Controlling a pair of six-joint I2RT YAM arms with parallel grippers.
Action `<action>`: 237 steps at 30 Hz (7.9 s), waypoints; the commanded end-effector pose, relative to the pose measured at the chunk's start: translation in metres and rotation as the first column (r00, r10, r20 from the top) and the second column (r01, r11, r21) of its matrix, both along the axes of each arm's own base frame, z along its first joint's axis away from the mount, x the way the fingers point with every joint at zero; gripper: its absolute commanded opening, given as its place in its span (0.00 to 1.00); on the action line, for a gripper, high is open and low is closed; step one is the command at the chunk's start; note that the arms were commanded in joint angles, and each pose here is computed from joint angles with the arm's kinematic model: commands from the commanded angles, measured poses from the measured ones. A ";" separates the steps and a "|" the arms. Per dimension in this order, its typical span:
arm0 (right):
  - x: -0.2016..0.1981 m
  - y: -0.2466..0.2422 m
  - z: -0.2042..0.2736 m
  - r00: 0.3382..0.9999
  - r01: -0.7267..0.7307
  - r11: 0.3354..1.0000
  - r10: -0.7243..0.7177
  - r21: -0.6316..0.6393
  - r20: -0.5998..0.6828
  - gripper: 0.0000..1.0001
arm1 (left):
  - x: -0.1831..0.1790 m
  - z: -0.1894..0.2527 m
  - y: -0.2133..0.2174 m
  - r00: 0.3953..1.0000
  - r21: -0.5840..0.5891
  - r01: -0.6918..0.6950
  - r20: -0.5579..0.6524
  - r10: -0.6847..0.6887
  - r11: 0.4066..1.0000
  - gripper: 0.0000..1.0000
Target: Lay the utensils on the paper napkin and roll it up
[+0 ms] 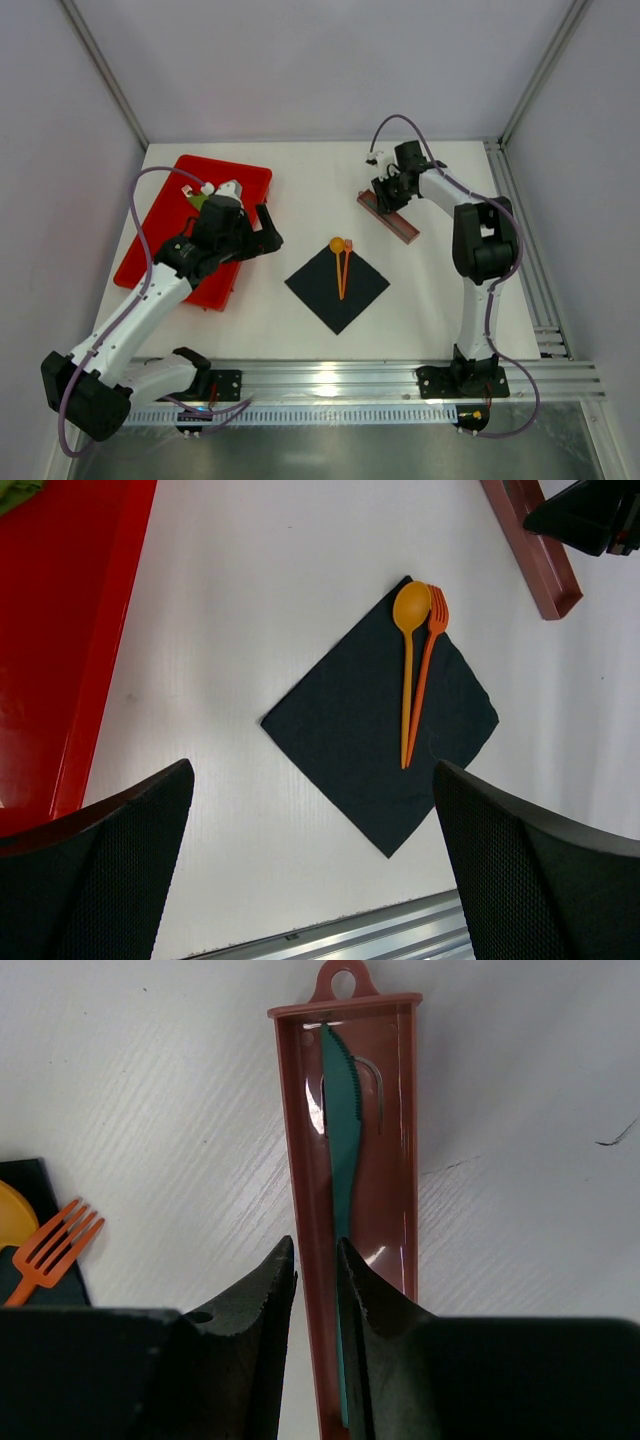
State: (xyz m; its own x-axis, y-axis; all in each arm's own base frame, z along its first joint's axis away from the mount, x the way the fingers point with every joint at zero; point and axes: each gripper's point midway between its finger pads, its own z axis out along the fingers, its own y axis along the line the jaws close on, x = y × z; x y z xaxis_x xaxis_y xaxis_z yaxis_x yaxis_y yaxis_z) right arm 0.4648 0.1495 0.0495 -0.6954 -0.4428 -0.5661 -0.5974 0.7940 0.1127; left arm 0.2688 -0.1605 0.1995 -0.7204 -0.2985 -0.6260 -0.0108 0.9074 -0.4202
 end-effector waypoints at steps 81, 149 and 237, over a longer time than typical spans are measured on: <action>-0.016 -0.030 -0.033 0.996 0.000 0.978 -0.019 -0.209 -0.092 0.18 | 0.008 0.028 0.001 0.996 -0.022 -0.009 0.091 0.011 1.000 1.00; -0.150 0.140 0.046 0.804 0.572 0.805 -0.588 0.157 0.085 0.04 | 0.012 0.008 -0.002 0.995 0.025 0.039 0.091 -0.042 0.999 1.00; -0.337 0.139 -0.002 0.731 0.682 0.636 -0.590 0.361 -0.342 0.61 | -0.027 -0.084 -0.063 0.981 -0.131 0.128 -0.127 -0.145 0.983 0.95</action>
State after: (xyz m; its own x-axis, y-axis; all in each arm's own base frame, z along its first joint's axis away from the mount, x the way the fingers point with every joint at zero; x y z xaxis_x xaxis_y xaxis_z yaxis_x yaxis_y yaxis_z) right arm 0.1213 0.2724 0.0346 -0.8496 0.2432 -0.4680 -0.0036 0.8846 0.4663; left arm 0.2319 -0.2202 0.1020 -0.8677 -0.2449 -0.4326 0.0174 0.8547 -0.5188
